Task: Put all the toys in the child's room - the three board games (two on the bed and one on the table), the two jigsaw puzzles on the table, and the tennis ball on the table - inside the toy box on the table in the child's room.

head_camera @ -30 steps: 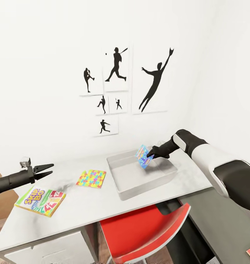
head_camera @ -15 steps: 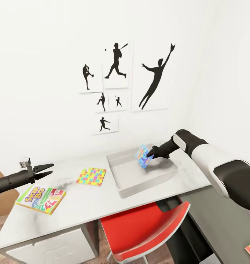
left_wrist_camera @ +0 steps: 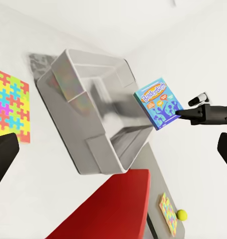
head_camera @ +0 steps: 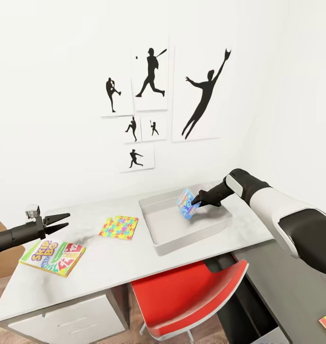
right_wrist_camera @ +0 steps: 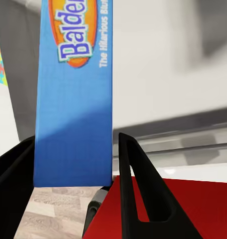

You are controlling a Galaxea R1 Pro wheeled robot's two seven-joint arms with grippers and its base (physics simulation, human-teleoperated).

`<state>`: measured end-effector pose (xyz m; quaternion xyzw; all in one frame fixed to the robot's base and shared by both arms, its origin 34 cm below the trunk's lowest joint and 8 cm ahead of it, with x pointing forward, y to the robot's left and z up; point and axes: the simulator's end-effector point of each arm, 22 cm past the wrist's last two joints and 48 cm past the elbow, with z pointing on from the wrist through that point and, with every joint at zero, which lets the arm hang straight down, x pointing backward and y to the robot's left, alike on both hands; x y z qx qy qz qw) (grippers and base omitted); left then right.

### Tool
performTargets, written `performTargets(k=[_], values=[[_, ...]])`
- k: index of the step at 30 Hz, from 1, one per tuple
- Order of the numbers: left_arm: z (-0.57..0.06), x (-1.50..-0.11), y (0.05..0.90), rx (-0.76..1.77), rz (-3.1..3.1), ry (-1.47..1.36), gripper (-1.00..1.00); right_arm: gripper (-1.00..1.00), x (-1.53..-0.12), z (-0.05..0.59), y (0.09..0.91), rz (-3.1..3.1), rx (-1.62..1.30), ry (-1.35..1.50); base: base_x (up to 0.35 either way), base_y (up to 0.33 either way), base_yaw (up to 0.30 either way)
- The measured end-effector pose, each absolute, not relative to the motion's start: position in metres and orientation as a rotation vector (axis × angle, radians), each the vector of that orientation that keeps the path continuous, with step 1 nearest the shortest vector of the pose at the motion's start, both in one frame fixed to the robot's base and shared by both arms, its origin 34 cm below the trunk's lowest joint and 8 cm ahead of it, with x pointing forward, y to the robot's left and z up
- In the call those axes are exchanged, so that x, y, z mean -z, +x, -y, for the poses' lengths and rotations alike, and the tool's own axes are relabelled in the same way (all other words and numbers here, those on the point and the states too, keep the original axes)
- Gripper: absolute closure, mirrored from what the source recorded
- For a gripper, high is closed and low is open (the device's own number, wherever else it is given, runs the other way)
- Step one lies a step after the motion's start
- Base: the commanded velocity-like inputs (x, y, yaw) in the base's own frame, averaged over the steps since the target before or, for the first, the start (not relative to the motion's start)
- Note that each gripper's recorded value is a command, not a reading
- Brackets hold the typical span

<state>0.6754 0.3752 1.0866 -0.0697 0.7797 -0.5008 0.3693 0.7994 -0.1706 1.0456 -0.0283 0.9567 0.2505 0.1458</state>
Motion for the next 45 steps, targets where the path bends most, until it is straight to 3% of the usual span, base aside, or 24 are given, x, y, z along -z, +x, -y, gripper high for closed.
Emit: performTargets(k=[45], values=[[-0.376, -1.062, 0.679, 1.291, -2.036, -0.210, -1.00, 1.00, -1.018, 0.195, 0.806, -2.779, -0.733, 0.004, 0.000, 0.000, 0.000]])
